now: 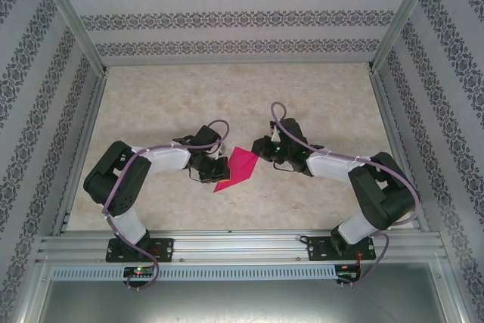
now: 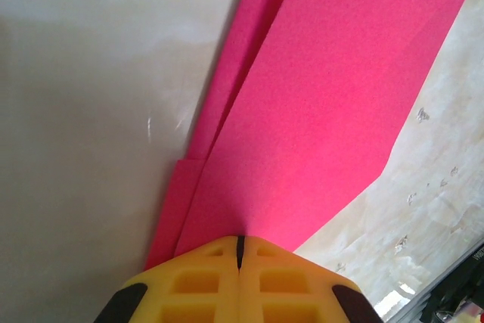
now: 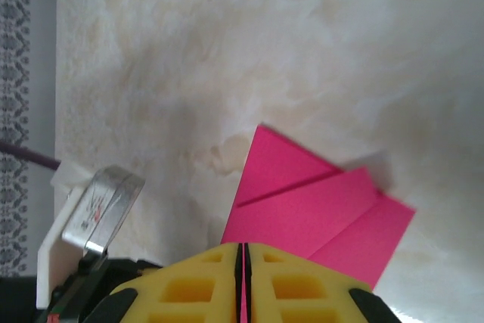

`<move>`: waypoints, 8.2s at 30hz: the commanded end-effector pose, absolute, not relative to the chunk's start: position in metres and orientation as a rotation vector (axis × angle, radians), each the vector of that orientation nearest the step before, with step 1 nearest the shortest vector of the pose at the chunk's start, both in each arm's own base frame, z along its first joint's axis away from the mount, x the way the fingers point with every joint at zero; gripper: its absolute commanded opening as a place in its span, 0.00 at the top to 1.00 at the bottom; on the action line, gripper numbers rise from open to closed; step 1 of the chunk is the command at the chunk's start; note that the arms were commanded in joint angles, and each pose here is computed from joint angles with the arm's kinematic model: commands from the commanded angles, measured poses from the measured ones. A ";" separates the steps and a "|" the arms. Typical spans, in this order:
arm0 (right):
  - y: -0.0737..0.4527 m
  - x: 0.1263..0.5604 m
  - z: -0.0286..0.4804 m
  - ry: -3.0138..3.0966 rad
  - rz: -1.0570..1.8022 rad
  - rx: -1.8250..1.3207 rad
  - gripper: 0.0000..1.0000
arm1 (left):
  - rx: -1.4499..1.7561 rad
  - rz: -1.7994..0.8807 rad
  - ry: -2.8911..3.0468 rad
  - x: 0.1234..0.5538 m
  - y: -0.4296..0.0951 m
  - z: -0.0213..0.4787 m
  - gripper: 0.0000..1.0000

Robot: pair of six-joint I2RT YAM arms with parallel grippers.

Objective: Fold a paper plane with a square sheet of paper (pick it up from the middle)
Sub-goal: Fourth fold the wing at the center of the table, then turn over the paper at the center of the table.

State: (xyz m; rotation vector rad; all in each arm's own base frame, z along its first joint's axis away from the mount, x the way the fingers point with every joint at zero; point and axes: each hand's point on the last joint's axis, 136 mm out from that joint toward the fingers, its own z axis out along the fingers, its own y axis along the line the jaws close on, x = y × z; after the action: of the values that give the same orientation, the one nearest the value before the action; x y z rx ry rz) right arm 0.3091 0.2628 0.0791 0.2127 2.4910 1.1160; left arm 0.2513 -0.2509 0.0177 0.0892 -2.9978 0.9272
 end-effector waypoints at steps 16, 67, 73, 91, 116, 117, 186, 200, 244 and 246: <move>0.315 0.286 0.011 2.689 1.116 0.210 0.87 | 0.239 0.957 -2.944 0.236 -0.247 0.023 0.90; 0.277 0.258 0.025 2.765 0.916 0.451 0.58 | -0.004 0.638 -3.112 0.268 -0.229 0.020 0.74; 0.289 0.259 0.020 2.763 1.003 0.436 0.61 | -0.002 0.616 -3.103 0.266 -0.228 0.015 0.74; 0.300 0.267 0.033 2.658 1.118 0.419 0.72 | -0.005 0.622 -3.074 0.264 -0.230 0.009 0.81; 0.279 0.255 0.026 2.768 0.880 0.425 0.65 | -0.010 0.628 -3.058 0.262 -0.232 0.008 0.83; 0.282 0.255 0.024 2.779 0.883 0.423 0.65 | -0.009 0.627 -3.059 0.262 -0.231 0.008 0.82; 0.315 0.284 0.033 2.548 1.171 0.419 0.51 | 0.346 0.957 -2.952 0.268 -0.229 0.026 0.85; 0.325 0.279 0.031 2.542 1.226 0.443 0.53 | 0.349 0.975 -2.958 0.267 -0.229 0.027 0.86; 0.244 0.296 0.089 2.731 -0.633 -0.469 0.91 | 0.892 0.067 -3.364 0.257 -0.073 0.085 0.84; 0.264 0.293 0.071 2.774 -0.605 -0.491 0.90 | 0.937 0.006 -3.366 0.254 -0.063 0.089 0.85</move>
State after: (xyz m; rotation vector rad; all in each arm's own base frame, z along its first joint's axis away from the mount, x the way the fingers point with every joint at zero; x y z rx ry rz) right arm 0.3002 0.2444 0.0777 -0.4572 2.7412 -0.6225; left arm 0.2700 -0.0952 0.0883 0.8070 -3.3992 0.2357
